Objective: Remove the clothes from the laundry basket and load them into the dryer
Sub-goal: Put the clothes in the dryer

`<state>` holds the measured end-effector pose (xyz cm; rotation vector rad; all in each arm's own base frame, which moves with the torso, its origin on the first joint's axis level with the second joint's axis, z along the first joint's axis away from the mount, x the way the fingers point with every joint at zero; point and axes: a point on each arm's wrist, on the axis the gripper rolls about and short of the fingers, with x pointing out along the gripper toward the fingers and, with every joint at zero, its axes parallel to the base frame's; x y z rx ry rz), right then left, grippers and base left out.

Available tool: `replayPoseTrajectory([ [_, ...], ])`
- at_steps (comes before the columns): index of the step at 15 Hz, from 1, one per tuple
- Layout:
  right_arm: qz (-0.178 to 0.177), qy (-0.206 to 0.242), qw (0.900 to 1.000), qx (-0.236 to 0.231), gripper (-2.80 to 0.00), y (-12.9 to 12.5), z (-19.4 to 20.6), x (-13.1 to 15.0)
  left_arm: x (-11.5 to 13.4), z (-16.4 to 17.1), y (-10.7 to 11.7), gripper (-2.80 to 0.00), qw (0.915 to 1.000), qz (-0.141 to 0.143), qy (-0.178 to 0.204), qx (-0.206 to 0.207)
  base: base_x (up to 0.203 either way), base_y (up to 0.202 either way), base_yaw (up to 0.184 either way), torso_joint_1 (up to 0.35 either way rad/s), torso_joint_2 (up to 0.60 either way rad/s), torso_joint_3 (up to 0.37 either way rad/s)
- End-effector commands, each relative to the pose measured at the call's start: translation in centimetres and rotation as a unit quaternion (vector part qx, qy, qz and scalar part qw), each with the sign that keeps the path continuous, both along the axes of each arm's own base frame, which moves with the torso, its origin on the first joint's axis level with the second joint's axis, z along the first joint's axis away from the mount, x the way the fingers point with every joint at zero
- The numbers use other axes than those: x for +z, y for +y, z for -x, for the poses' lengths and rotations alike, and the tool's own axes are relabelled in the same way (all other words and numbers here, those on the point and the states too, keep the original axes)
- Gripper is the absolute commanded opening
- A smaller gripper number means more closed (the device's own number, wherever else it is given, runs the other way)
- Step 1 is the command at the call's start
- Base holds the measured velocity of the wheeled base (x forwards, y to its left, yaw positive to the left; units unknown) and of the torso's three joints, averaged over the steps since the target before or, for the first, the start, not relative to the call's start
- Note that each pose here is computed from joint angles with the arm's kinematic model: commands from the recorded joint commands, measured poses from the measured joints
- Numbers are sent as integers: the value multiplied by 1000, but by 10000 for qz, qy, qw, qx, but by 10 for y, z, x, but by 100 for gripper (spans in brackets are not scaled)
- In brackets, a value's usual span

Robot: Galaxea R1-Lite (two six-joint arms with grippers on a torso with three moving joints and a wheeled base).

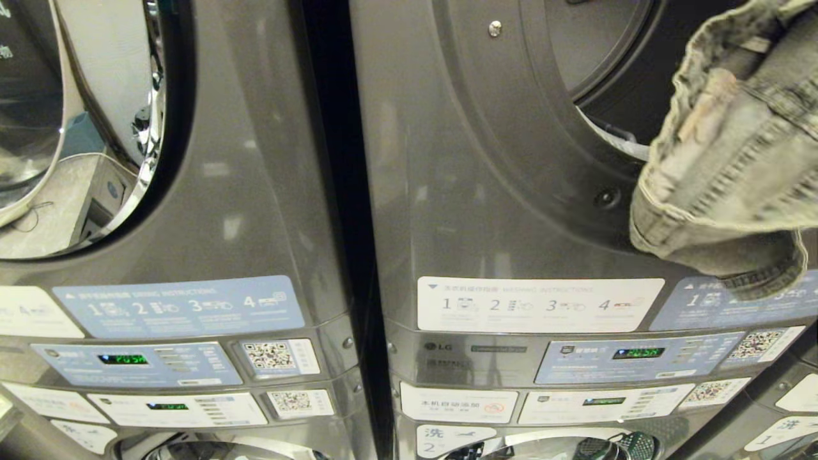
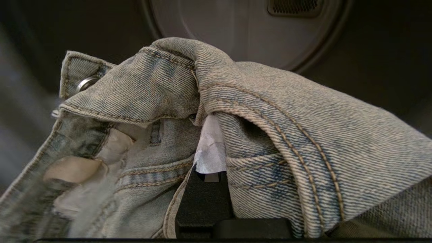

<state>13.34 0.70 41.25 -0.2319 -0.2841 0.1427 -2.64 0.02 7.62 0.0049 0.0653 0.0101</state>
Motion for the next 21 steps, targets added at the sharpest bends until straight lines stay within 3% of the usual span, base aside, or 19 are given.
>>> replayPoseTrajectory([
  [1, -24, 155, 9999, -34, -280, 5, -80, 0, 0, 0, 0, -280, 10000, 0, 11, 3, 0, 0, 0, 0, 0, 0],
  [5, -294, -1195, 9924, -45, -280, 24, -118, 60, 0, 0, 0, -280, 10000, 0, 7, 3, 0, 0, 0, 0, 0, 0],
  [9, -518, -1821, 9818, -170, -280, 53, -118, 70, 0, 0, 0, -280, 10000, 8, 3, 3, 0, 0, 0, 0, 0, 0],
  [15, -404, -916, 9945, -293, -280, 72, -157, 21, 0, 0, 0, -280, 10000, 8, -13, 3, 0, 0, 0, 0, 0, 0],
  [16, -390, -829, 9953, -325, -193, 73, -162, 16, 0, 0, 0, -280, 10000, 8, -19, 3, 0, 0, 0, 0, 0, 0],
  [17, -376, -780, 9957, -331, 0, 74, -168, 13, 0, 0, 0, -280, 10000, 8, -11, 3, 0, 0, 0, 0, 0, 0],
  [21, -450, -629, 9967, -264, 0, 75, -170, 9, 0, 0, 0, -280, 10000, 8, -12, 3, 0, 0, 0, 0, 0, 0],
])
